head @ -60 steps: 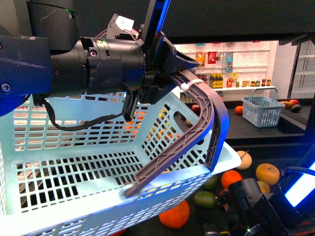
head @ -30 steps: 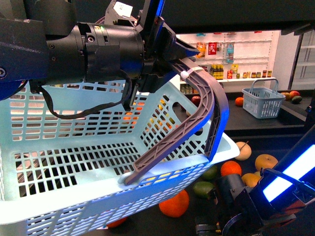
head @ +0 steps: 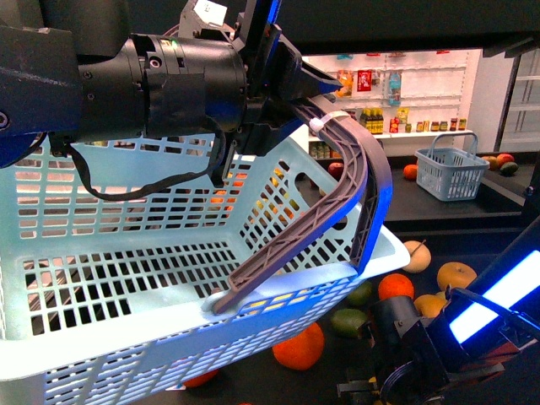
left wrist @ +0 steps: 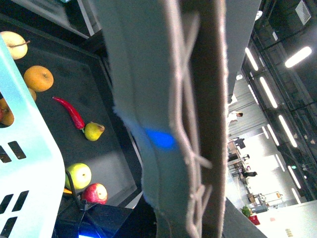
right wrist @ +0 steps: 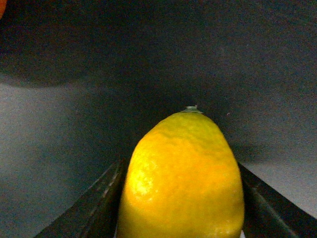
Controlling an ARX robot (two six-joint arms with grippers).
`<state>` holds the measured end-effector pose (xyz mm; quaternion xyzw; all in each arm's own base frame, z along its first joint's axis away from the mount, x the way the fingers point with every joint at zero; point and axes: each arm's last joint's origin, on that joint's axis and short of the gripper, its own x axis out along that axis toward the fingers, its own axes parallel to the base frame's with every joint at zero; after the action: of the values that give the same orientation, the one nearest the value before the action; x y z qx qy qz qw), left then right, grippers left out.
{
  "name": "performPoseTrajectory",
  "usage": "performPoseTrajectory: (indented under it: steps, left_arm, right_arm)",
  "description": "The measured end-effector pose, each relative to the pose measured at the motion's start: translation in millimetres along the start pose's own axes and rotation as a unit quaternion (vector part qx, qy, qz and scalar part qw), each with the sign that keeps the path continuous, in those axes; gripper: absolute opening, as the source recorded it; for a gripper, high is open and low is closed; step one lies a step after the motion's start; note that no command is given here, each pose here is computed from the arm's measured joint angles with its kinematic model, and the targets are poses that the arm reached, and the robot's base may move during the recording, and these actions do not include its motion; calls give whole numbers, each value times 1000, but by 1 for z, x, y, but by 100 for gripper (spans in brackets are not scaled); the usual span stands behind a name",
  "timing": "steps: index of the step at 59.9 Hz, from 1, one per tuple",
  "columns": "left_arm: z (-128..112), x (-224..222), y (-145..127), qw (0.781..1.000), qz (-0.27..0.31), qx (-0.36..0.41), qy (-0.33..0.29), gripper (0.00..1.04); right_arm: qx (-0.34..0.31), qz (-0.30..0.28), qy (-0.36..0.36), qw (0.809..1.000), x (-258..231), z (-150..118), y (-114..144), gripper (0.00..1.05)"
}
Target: Pick lemon from shelf
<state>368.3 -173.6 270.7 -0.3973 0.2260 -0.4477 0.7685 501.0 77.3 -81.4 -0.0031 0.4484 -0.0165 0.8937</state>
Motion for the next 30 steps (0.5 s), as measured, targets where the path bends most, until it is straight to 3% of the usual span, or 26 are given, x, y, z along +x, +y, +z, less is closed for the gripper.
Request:
performPoseTrajectory:
  steps: [9,18,30]
  left_arm:
    - [0,0,0,1000,0,0,0,9]
    - [0,0,0,1000,0,0,0,9]
    - [0,0,0,1000,0,0,0,9]
  right_arm:
    - [9,-2,8,1000,-6,-1,-10,47]
    - [22,-11,4,1000,-24,4,-31,47]
    - [44,-28,-46,998,-74,34,-73,46]
